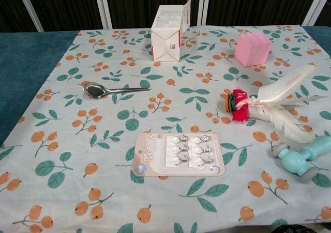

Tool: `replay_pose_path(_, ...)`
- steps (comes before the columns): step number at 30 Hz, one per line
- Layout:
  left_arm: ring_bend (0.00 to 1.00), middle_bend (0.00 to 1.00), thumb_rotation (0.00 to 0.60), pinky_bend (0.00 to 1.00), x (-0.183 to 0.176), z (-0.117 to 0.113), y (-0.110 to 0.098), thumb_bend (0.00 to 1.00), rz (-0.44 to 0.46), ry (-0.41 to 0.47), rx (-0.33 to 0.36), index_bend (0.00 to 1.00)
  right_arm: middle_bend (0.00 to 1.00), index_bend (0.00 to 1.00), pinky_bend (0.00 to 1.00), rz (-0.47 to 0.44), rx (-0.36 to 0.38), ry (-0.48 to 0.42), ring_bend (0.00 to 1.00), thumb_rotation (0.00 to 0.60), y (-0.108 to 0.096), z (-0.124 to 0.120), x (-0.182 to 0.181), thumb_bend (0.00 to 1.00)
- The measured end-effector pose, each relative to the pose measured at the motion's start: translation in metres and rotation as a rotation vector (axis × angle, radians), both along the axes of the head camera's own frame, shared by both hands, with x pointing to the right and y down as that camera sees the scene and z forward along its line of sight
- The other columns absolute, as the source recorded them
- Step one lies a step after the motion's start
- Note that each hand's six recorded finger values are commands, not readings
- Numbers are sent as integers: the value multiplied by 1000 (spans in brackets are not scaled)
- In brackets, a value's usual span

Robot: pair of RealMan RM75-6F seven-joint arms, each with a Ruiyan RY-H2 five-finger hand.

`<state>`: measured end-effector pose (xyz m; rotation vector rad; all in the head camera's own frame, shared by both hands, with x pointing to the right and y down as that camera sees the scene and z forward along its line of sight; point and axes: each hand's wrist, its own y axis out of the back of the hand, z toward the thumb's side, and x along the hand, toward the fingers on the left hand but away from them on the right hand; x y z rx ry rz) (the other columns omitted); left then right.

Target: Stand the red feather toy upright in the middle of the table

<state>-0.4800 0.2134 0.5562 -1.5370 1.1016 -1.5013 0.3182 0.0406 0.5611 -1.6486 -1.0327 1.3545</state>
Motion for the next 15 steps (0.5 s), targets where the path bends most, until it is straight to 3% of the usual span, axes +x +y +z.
replay_pose_path(15, 0, 68, 600, 0, -1, 0, 0, 390, -3, -1, 0, 47, 64, 0, 136, -20, 3, 2, 39, 600, 7, 3, -5, 268)
